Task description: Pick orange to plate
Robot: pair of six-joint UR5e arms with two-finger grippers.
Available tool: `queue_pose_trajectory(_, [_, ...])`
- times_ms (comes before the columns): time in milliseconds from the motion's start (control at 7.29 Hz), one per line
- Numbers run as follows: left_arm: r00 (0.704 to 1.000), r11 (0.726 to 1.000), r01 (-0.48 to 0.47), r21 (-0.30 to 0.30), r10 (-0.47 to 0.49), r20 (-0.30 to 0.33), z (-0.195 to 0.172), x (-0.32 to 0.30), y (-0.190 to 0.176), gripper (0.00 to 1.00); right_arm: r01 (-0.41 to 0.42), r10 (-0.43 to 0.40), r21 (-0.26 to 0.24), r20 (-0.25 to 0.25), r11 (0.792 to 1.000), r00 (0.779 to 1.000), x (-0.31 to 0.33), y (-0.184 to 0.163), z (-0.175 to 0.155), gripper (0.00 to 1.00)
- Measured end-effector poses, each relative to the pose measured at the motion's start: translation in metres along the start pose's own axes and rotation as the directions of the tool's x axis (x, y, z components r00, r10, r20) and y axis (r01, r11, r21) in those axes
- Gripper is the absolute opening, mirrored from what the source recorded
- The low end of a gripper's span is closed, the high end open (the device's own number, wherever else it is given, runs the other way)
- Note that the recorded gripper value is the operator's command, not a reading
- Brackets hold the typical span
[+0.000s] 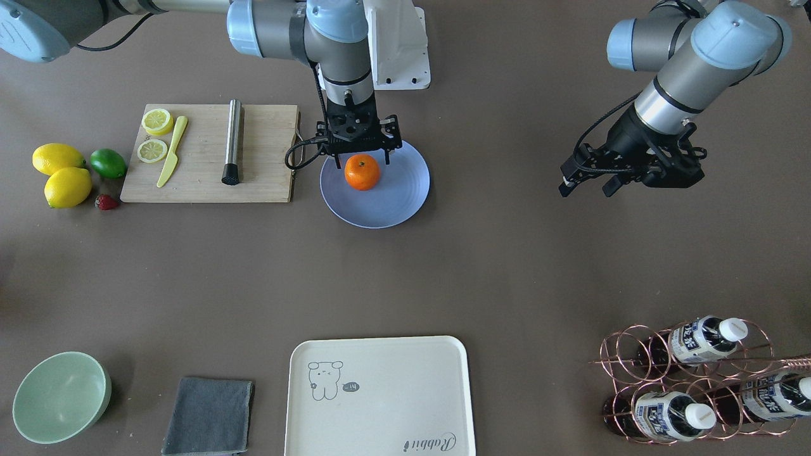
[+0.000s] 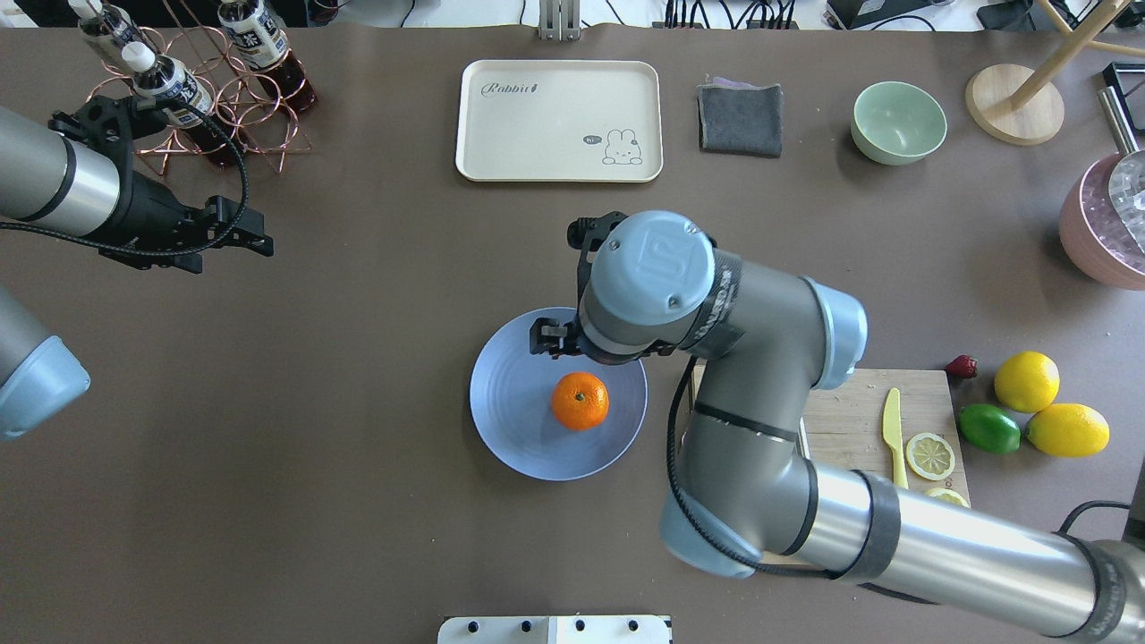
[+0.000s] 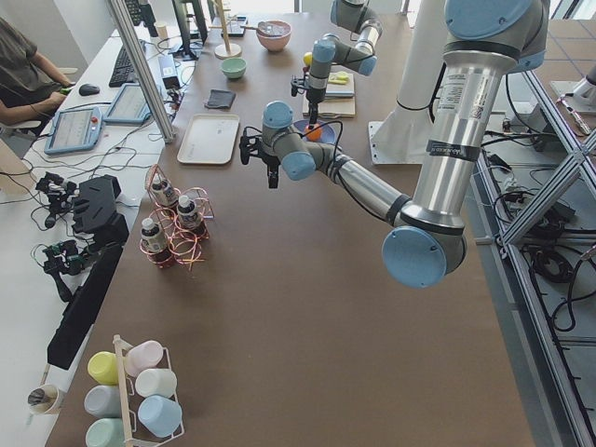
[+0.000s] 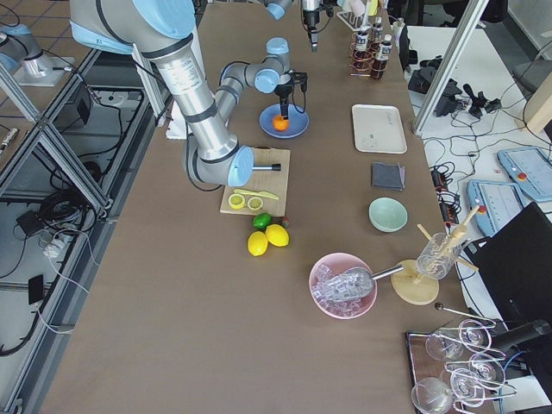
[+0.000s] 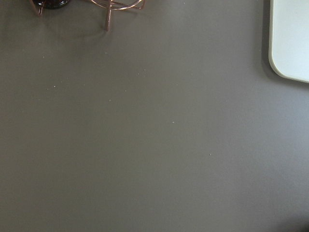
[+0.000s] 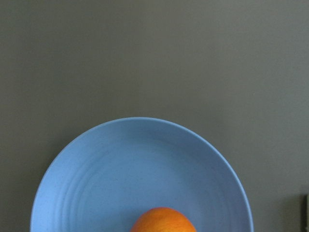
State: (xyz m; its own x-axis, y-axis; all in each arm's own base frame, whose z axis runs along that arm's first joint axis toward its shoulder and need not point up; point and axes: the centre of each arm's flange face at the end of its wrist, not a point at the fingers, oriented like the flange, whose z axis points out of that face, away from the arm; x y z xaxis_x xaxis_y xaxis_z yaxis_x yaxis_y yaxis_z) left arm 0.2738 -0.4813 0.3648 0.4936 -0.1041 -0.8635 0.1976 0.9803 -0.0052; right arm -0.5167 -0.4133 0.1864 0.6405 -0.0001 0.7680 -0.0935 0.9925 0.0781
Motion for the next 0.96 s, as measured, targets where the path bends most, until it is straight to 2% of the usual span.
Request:
queue_pose_trajectory(137, [1.000,1.000,-0.014,0.000,0.014,0.006,-0.013,-0.019,-0.005,0.97,0.023,-0.023,-0.010,-0.002,1.000,1.000,0.058,-0.041,-0.022,1.00])
queue_pose_trajectory(274, [0.998,0.999,-0.052,0.005,0.051,0.020,-0.031,-0.050,-0.017,0.97,0.080,-0.080,-0.021,-0.019,0.997,0.997,0.126,-0.080,-0.040,1.00])
queue_pose_trajectory(548, [0.976,0.982,-0.189,-0.004,0.188,0.107,-0.073,-0.138,-0.042,0.97,0.221,-0.225,-0.068,-0.072,0.973,0.972,0.301,-0.132,-0.069,1.00])
queue_pose_trajectory(685, [0.955,0.967,-0.252,-0.028,0.254,0.152,-0.095,-0.189,-0.051,0.97,0.268,-0.275,-0.095,-0.078,0.959,0.958,0.394,-0.139,-0.089,1.00])
queue_pose_trajectory(960, [0.922,0.942,-0.327,-0.074,0.335,0.193,-0.125,-0.280,-0.065,0.97,0.304,-0.317,-0.135,-0.080,0.943,0.945,0.561,-0.120,-0.117,1.00])
